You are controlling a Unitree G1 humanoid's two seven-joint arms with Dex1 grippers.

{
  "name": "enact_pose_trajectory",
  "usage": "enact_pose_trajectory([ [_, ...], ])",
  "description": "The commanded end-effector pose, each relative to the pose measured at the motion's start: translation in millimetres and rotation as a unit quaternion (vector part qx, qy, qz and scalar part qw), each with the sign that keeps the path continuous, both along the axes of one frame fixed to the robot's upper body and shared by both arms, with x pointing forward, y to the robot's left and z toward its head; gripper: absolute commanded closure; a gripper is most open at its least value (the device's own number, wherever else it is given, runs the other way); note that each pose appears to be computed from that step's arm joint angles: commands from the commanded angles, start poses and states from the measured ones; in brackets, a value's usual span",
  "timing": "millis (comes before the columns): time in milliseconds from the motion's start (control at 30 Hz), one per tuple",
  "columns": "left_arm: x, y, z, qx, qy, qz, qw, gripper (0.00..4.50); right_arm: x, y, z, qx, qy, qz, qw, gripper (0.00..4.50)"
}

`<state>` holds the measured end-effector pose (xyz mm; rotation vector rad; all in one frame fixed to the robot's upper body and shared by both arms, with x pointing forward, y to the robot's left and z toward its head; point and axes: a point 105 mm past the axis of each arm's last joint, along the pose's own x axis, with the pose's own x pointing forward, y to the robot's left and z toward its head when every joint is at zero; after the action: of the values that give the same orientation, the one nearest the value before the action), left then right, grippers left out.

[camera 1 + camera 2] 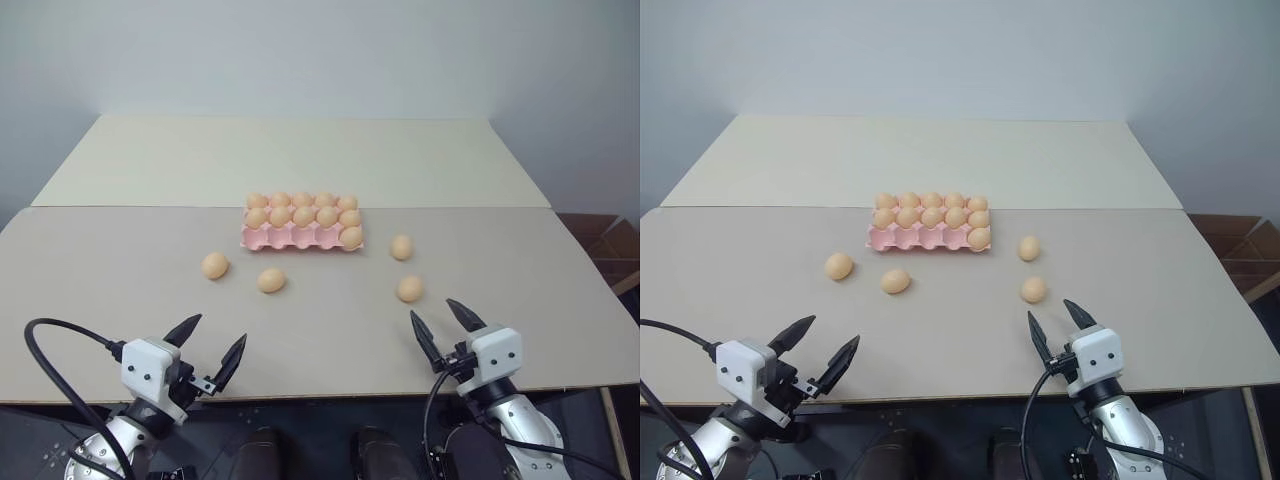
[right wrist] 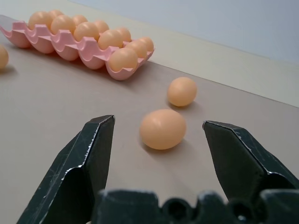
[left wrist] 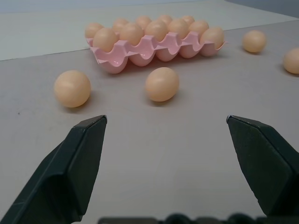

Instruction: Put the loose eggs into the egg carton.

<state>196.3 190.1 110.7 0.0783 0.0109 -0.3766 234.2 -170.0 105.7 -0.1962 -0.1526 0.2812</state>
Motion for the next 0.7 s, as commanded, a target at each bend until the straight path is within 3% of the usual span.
enact_pose_trajectory([
  [33,-2.3,-2.4,10.4,0.001,-0.023,-0.01,1.0,0.05,-2.1,-2.1,10.3,-0.005,-0.028,-0.002,1.0,0.89],
  [400,-3.1,-5.8,19.3,0.03,-0.026,-0.055,0.998,0.05,-7.0,-1.4,5.1,-0.013,-0.018,0.005,1.0,0.89],
  [700,3.1,-11.6,37.1,0.056,0.023,-0.175,0.983,0.05,-10.2,11.0,2.9,-0.028,0.032,0.012,0.999,0.89],
])
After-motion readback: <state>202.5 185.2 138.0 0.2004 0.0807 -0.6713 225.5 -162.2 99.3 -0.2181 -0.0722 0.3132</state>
